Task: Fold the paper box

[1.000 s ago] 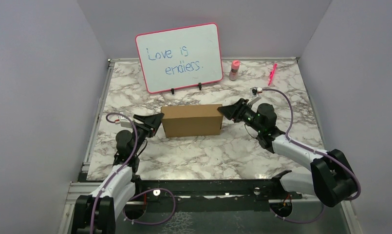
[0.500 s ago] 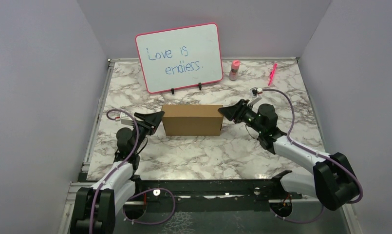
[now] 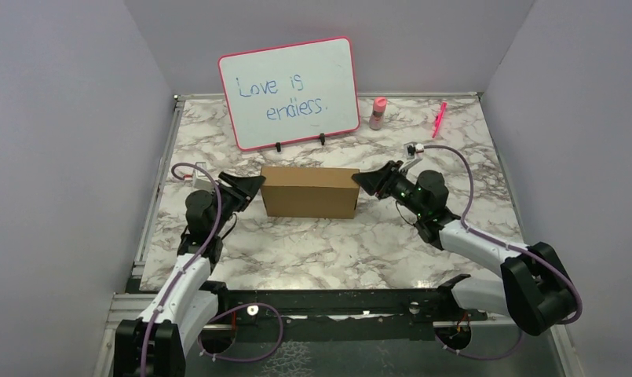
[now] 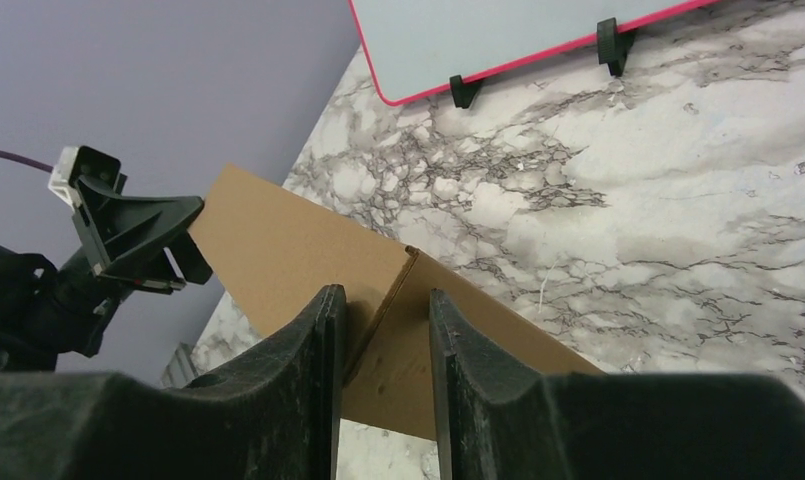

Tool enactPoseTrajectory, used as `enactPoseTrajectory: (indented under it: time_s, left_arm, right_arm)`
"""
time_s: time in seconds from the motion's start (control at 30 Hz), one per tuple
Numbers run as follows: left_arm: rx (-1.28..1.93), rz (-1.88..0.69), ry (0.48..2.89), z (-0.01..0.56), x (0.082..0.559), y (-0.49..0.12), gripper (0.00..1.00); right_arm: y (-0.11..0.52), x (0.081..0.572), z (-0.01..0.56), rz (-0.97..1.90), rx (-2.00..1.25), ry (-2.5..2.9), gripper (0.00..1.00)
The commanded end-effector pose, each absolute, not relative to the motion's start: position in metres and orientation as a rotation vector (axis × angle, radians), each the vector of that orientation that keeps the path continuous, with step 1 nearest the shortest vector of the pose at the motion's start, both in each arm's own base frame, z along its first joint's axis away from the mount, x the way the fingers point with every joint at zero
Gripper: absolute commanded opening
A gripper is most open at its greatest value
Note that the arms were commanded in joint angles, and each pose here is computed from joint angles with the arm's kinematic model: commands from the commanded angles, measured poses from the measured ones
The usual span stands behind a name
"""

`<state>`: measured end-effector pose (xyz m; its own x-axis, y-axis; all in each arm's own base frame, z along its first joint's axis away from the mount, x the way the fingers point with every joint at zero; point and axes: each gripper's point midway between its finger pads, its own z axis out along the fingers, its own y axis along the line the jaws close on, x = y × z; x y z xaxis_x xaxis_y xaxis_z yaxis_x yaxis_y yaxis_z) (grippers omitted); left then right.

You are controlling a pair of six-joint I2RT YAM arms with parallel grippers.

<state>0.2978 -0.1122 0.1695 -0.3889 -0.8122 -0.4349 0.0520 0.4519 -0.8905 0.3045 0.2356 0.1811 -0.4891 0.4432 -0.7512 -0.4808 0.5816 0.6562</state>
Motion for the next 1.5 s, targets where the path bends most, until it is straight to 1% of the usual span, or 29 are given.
enactPoseTrajectory:
  time_s: [0.0,0.07,0.23,0.4,0.53,0.63,0.73,0.8,0.93,1.1,1.2,1.47]
  left_arm:
    - [-0.690,-0.819,2.004,0.105,0.282,-0.095,0.20]
    - [-0.644,-0.808,1.979,0.123,0.290,-0.094,0.25]
    - [-0.557,-0.811,1.910,0.166,0.305,-0.096,0.35]
    - [-0.472,-0.817,1.831,0.208,0.318,-0.098,0.47]
    - [-0.384,-0.773,1.785,0.242,0.325,-0.096,0.58]
    - [-0.319,-0.706,1.772,0.260,0.326,-0.091,0.66]
    - [-0.259,-0.601,1.785,0.265,0.325,-0.082,0.73]
    - [-0.216,-0.508,1.801,0.265,0.322,-0.074,0.80]
    - [-0.146,-0.272,1.868,0.261,0.312,-0.048,0.88]
    - [-0.119,-0.120,1.897,0.244,0.303,-0.032,0.96]
    - [-0.102,-0.079,1.920,0.229,0.301,-0.030,0.99]
    - [-0.157,0.058,1.927,0.221,0.289,-0.012,0.99]
  right_arm:
    - [0.235,0.271,0.110,1.033,-0.154,2.099,0.28]
    - [0.239,0.276,0.121,1.033,-0.180,2.086,0.31]
    - [0.247,0.285,0.150,1.057,-0.225,2.026,0.43]
    - [0.251,0.294,0.181,1.040,-0.277,1.976,0.56]
    - [0.249,0.303,0.206,0.976,-0.339,1.920,0.67]
    - [0.249,0.307,0.221,0.927,-0.430,1.884,0.78]
    - [0.255,0.306,0.235,0.913,-0.570,1.836,0.86]
    - [0.260,0.304,0.241,0.915,-0.661,1.812,0.92]
    - [0.268,0.300,0.238,0.909,-0.869,1.796,1.00]
    - [0.283,0.296,0.236,0.907,-1.087,1.734,1.00]
    - [0.301,0.292,0.229,0.834,-1.240,1.691,1.00]
    - [0.333,0.299,0.215,0.661,-1.488,1.677,1.00]
